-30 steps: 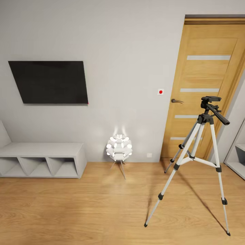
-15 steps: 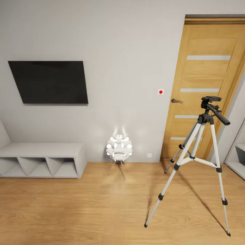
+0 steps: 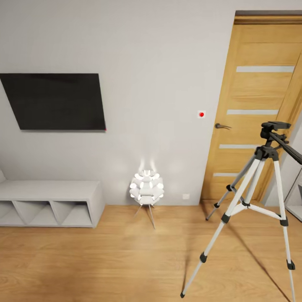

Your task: Attach the digital camera to the camera tripod in the bedroom.

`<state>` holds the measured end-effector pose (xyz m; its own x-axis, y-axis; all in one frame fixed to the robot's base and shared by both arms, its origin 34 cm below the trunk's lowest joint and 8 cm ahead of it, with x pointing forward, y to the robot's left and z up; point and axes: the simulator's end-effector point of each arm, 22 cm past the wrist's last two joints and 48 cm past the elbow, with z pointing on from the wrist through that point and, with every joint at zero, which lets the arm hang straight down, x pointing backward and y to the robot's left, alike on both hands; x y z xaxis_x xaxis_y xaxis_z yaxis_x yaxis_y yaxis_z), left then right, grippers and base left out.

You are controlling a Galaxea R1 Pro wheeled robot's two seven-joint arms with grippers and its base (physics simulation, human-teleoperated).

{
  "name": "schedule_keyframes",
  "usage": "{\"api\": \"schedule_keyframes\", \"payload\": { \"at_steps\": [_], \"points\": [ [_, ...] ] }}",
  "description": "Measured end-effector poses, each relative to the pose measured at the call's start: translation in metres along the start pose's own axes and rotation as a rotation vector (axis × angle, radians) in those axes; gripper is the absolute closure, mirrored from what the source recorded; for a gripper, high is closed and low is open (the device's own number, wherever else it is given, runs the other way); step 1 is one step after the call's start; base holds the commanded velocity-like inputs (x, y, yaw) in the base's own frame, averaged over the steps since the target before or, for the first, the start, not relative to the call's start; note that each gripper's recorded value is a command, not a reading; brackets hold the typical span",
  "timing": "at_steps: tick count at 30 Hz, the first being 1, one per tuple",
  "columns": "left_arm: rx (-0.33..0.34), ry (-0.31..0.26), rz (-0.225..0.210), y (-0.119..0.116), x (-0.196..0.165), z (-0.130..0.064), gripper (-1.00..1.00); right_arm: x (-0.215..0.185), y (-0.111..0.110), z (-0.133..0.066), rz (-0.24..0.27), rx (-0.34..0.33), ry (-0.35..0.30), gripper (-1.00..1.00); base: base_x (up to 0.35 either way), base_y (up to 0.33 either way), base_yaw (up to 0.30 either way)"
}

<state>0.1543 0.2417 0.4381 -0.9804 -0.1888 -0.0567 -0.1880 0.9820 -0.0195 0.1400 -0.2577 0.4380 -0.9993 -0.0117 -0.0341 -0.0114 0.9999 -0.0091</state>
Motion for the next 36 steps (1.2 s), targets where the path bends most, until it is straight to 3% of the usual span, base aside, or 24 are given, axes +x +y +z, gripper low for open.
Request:
{"api": "schedule_keyframes", "payload": {
  "at_steps": [11,28,36],
  "points": [
    [0.0,0.0,0.0,0.0,0.0,0.0,-1.0,0.0,-0.002,0.0,0.004,0.003,0.0,-1.0,0.205,0.0,-0.043],
    [-0.003,-0.002,0.006,0.002,-0.001,0.0,-1.0,-0.004,-0.003,0.0,0.021,0.005,-0.017,-1.0,0.011,0.0,-0.233],
    [-0.023,-0.009,0.016,0.018,-0.006,0.0,-1.0,-0.008,-0.004,0.0,0.024,0.007,-0.035,-1.0,0.0,0.0,-0.25]
  ]
}}
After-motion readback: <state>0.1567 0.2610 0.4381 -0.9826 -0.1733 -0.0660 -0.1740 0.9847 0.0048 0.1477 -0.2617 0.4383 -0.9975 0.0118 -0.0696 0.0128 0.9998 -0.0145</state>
